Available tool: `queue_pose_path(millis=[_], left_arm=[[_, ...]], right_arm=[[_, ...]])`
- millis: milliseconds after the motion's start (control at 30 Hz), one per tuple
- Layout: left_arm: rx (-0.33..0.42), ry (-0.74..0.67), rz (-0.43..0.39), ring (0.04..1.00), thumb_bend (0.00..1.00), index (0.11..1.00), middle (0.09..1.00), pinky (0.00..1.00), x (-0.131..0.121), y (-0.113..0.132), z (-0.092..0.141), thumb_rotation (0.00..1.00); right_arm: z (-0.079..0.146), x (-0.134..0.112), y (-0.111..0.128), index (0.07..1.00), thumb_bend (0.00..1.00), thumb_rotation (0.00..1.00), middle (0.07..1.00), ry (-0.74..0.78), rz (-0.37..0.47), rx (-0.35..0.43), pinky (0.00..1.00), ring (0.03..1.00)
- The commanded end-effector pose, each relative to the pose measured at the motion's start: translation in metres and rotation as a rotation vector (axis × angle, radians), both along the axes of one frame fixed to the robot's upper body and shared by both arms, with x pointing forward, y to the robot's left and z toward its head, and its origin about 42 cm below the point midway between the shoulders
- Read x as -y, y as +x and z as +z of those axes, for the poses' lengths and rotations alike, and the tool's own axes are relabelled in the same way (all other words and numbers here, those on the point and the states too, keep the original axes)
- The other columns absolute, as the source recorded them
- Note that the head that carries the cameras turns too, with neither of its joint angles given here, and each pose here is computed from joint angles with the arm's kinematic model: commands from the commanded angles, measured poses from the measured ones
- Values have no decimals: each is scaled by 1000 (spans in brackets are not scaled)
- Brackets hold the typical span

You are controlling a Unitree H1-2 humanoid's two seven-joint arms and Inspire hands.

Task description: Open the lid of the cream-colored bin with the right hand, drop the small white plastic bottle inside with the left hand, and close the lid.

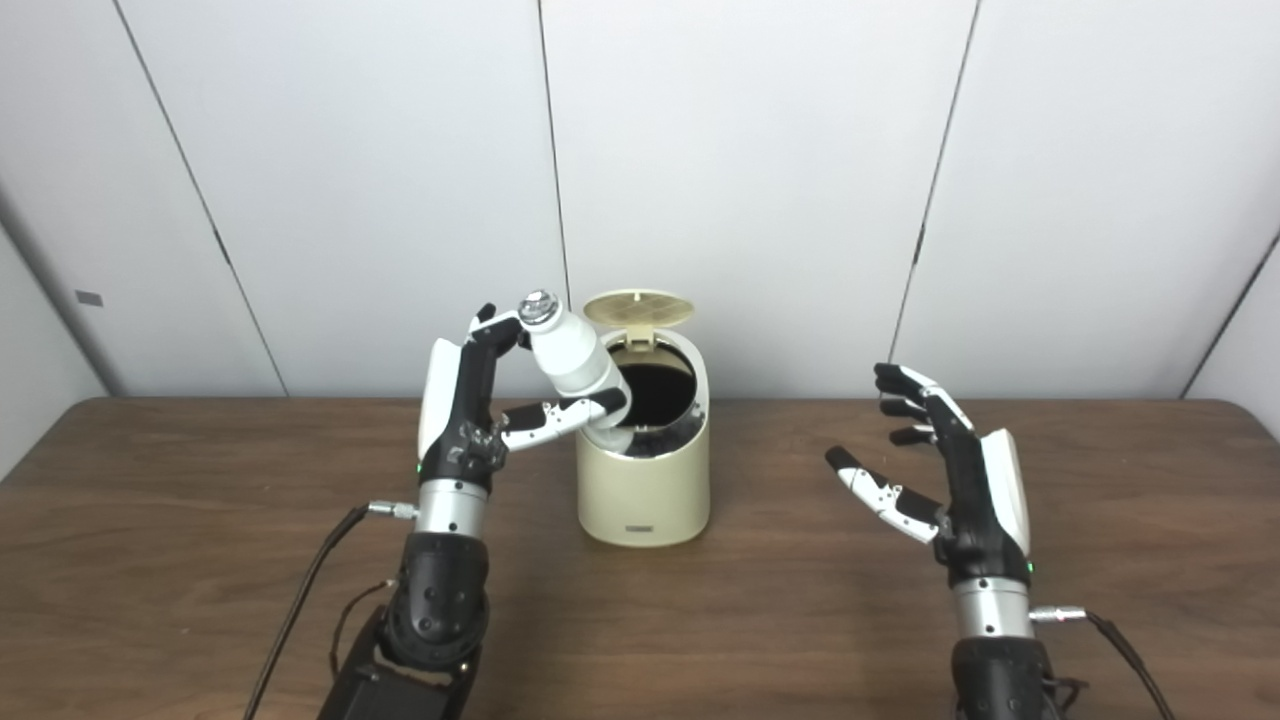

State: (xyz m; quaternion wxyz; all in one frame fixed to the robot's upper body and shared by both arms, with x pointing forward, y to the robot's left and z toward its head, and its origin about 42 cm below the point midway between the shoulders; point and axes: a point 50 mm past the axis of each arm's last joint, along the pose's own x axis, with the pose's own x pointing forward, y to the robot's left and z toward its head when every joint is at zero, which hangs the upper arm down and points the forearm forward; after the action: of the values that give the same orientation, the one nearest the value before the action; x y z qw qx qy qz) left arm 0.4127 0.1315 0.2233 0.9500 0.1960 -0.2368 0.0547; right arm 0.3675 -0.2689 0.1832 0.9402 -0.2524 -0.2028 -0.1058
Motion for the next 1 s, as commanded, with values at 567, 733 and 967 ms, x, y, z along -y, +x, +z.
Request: queue_pose_path(millis=[567, 733, 967], left_arm=[[298, 221, 5, 775, 523, 507, 458, 1000, 27, 28, -11, 0], [374, 271, 35, 786, 521, 516, 445, 1000, 27, 32, -17, 0], [345, 295, 48, 776, 521, 516, 452, 1000, 24, 36, -24, 0]], right_arm=[[13, 0, -8, 795, 378, 276, 800, 1, -37, 51, 642, 764], [10, 0, -11, 788, 371, 239, 808, -4, -42, 47, 654, 773], [8, 1, -14, 785, 373, 243, 799, -2, -49, 45, 637, 761]])
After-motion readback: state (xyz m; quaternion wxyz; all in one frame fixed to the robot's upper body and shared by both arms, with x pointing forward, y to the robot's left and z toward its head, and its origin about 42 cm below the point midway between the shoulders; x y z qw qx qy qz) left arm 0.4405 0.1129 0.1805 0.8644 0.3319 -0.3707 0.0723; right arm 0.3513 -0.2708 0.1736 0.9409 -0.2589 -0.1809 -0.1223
